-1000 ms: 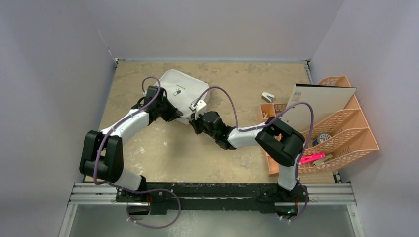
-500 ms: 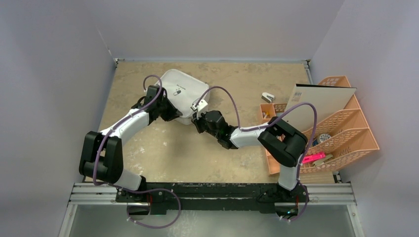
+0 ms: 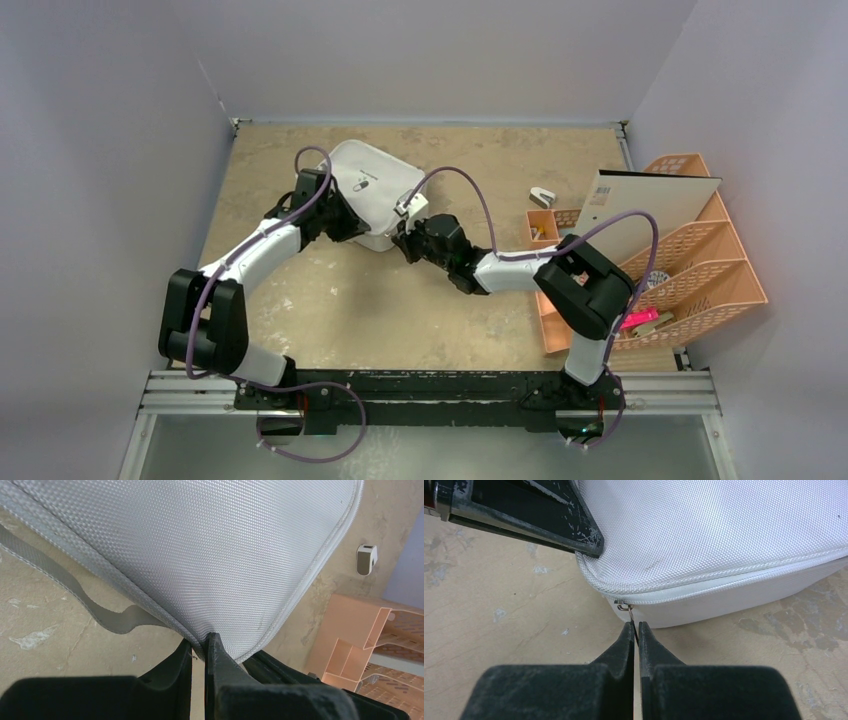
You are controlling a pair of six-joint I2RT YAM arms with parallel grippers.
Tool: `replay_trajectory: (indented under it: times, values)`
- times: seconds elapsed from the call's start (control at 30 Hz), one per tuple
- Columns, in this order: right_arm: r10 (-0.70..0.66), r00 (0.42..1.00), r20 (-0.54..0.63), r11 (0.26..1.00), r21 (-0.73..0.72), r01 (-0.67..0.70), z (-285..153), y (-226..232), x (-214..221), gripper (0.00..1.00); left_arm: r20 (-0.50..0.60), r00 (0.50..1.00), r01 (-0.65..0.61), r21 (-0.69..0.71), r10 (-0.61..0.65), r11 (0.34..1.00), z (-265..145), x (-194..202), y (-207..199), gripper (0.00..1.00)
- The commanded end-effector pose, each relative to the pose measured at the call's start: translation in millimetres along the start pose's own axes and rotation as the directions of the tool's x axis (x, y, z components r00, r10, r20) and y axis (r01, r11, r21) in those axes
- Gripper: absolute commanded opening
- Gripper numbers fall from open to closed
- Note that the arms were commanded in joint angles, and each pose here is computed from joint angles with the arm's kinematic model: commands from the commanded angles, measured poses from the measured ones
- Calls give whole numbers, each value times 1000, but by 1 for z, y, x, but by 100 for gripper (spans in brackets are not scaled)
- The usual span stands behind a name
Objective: Organize the medicine kit
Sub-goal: Zip the medicine box at the center of the board.
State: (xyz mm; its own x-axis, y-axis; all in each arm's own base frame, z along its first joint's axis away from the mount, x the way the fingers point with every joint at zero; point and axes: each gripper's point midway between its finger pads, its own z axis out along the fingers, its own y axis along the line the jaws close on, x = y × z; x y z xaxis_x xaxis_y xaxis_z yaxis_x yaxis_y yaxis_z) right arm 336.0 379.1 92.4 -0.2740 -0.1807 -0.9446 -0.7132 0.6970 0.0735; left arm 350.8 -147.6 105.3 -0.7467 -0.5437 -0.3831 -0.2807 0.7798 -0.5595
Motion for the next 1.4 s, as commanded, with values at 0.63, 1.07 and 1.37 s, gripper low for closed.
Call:
replay_trajectory:
  times: [0.63,1.07,1.37]
  values:
    - [-46,991,-124,938,336,85,-20,-128,-17,0,-112,965,-248,-84,238,965,-10,15,36,0]
    - [-241,964,-111,916,303,263,-17,-162,-24,0,-177,942,-301,-83,284,950,-7,24,43,0]
    - [-469,882,-35,858,217,465,-22,-172,-49,0,-196,924,-344,-48,328,938,-10,23,38,0]
